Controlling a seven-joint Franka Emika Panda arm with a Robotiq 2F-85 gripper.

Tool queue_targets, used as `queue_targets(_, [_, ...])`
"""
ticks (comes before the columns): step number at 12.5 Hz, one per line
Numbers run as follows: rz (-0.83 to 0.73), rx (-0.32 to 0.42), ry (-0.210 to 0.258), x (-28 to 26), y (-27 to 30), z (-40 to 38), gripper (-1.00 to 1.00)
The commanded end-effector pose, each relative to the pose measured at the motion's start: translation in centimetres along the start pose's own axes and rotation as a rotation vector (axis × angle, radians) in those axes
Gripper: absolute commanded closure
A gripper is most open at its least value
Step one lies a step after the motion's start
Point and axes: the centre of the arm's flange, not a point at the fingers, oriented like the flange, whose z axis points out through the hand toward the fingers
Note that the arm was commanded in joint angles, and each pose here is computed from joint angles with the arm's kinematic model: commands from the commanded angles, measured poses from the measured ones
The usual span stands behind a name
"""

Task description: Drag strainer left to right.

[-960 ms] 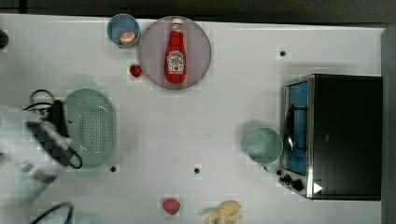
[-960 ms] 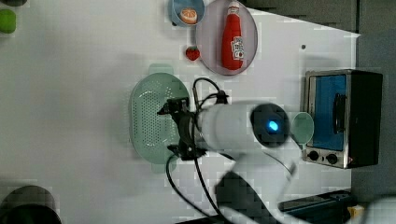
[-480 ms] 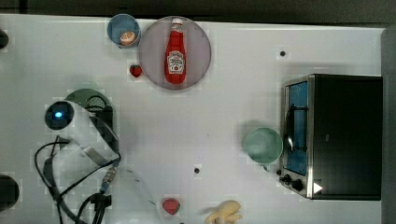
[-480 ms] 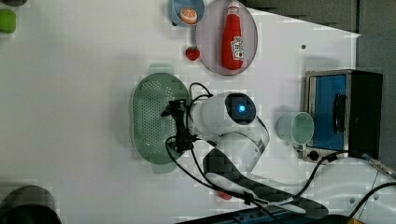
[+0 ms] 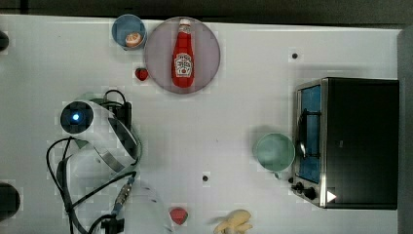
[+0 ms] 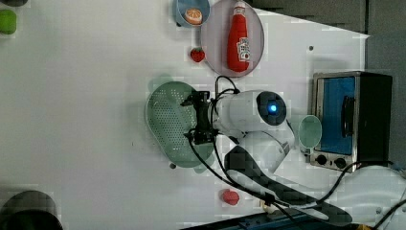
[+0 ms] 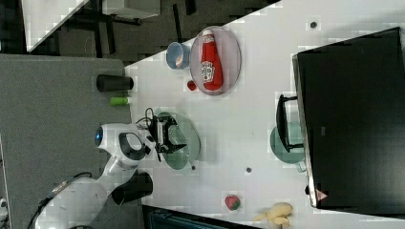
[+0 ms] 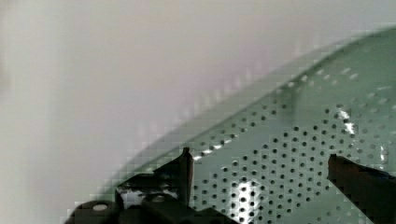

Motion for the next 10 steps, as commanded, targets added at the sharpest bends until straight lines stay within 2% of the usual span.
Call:
queue_targets(1, [0.032, 0.002, -0.002, 2.1, 1.7, 0.9, -1.0])
queue_targets(6, [0.055, -0.005, 0.024, 7.3, 3.0, 0.5, -1.0])
queue_targets(10, [0.041, 0.019, 0.019, 12.2, 2.8, 0.9, -1.0])
